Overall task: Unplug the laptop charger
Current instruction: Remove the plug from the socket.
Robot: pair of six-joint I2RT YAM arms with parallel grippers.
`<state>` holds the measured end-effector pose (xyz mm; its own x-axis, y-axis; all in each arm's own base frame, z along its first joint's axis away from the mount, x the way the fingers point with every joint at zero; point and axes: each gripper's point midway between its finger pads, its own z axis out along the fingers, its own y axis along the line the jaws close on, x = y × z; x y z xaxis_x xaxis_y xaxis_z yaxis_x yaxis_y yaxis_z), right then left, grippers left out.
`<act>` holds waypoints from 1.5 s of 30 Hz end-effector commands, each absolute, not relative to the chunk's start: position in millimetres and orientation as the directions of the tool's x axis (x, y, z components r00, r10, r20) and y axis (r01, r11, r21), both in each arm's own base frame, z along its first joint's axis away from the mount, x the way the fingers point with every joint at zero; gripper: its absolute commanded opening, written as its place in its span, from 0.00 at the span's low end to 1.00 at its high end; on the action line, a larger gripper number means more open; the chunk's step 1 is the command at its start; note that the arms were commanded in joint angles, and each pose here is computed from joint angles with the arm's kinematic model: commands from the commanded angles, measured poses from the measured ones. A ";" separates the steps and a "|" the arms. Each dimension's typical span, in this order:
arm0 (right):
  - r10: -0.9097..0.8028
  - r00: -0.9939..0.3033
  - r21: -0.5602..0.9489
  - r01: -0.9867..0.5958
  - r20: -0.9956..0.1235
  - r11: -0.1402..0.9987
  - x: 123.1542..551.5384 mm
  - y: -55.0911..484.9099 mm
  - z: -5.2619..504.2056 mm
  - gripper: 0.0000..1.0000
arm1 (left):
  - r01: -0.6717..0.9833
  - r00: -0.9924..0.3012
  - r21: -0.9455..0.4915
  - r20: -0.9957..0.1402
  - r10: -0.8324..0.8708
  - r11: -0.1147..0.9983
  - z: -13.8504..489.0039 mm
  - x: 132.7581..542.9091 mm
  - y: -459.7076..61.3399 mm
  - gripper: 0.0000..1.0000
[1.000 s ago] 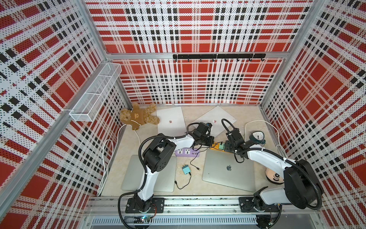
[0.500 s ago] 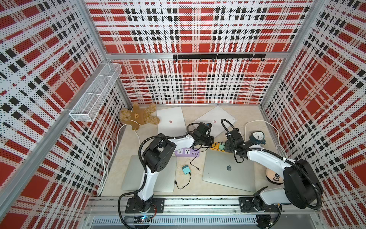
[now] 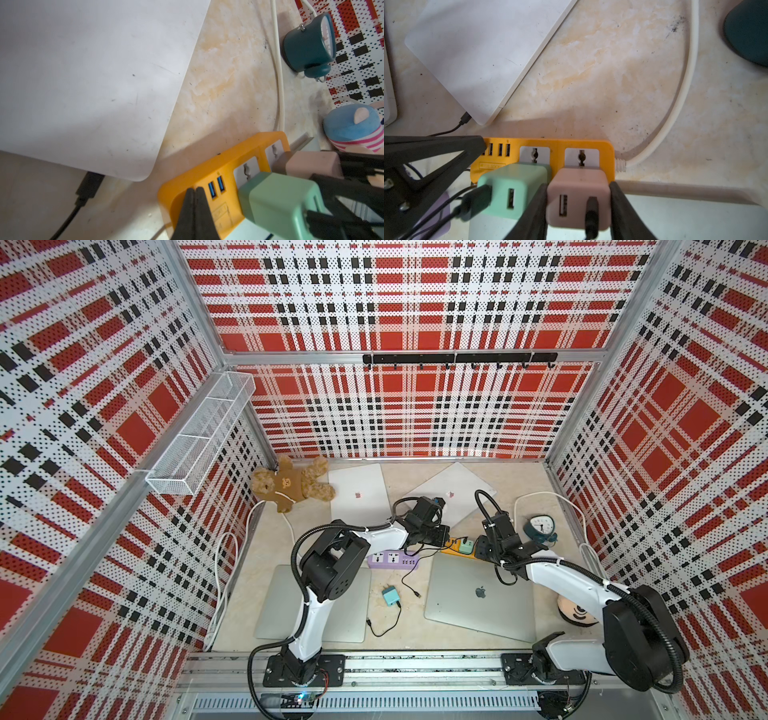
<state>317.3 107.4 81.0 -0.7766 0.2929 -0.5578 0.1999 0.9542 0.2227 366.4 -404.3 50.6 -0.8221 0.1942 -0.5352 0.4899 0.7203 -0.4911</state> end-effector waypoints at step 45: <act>0.218 -0.761 0.107 0.193 -0.611 0.975 321.0 112.7 111.0 0.22 | 0.439 -0.874 -0.426 -0.408 0.265 0.791 -10.7 334.1 -384.7 0.00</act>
<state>318.3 110.7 91.1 -0.7901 0.2124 -0.5750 0.1979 0.9762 0.0887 368.5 -407.0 49.8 -0.8080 0.1823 -0.5602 0.4965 0.7227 -0.4809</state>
